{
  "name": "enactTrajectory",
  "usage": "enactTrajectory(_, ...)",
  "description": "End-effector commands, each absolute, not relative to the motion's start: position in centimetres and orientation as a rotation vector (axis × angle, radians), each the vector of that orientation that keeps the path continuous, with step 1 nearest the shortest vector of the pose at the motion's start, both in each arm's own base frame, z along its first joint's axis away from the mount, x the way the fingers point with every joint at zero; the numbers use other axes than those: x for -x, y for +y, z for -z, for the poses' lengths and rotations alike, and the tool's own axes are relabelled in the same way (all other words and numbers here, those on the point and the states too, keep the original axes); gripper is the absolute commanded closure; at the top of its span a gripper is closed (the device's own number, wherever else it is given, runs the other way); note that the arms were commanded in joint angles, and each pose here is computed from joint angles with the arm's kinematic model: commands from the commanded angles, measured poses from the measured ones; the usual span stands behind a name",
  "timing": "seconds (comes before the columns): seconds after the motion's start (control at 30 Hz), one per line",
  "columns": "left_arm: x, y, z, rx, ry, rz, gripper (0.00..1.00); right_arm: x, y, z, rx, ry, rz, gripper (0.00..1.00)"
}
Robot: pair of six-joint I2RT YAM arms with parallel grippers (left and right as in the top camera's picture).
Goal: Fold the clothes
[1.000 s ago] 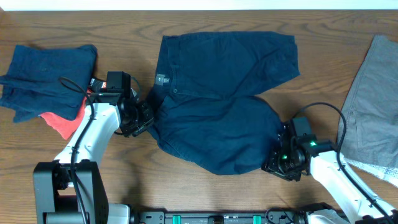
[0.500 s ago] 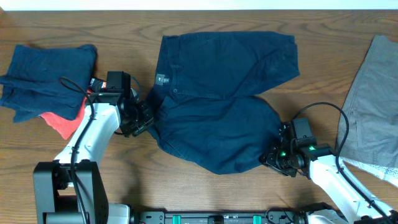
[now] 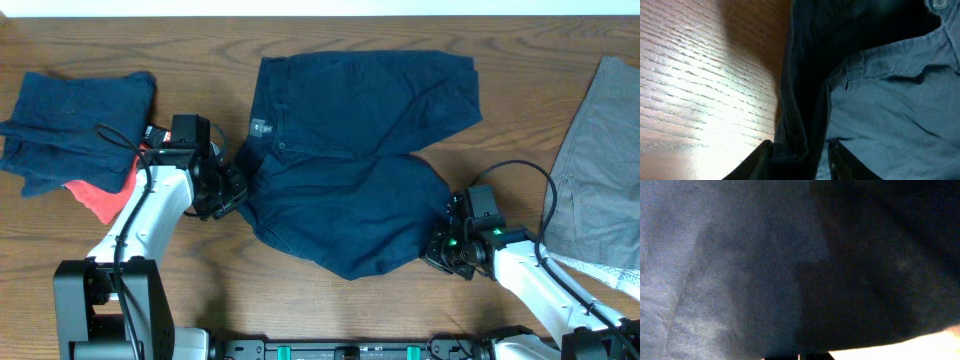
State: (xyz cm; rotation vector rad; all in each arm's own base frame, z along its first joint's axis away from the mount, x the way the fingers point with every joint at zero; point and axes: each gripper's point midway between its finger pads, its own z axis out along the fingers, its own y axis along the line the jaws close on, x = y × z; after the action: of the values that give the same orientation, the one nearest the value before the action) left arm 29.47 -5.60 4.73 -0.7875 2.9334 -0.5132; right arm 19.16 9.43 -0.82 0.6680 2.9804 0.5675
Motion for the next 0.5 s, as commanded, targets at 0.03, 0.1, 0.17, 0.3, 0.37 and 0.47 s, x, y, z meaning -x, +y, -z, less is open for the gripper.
enactTrajectory(0.03, -29.2, -5.5, -4.9, 0.776, 2.941, 0.493, 0.63, -17.7, 7.3, 1.1, -0.74, 3.033, -0.395, 0.99)
enactTrajectory(0.1, -29.0, -5.5, -4.9, 0.78, 2.948, 0.491, 0.62, -17.7, 6.1, -0.4, -0.791, 3.026, -0.324, 0.99)
enactTrajectory(0.17, -29.0, -5.5, -4.9, 0.781, 2.95, 0.49, 0.62, -17.6, 4.9, -1.9, -0.836, 3.018, -0.258, 0.99)
enactTrajectory(0.3, -29.0, -5.5, -4.9, 0.78, 2.948, 0.491, 0.63, -16.9, 4.1, -4.1, -0.869, 3.005, -0.226, 0.99)
enactTrajectory(0.37, -29.0, -5.5, -4.9, 0.78, 2.948, 0.49, 0.62, -16.1, 4.1, -4.2, -0.886, 3.017, -0.218, 0.99)
enactTrajectory(0.47, -29.0, -5.5, -4.9, 0.78, 2.949, 0.49, 0.63, -14.7, 3.9, -4.1, -0.93, 3.059, -0.187, 0.99)
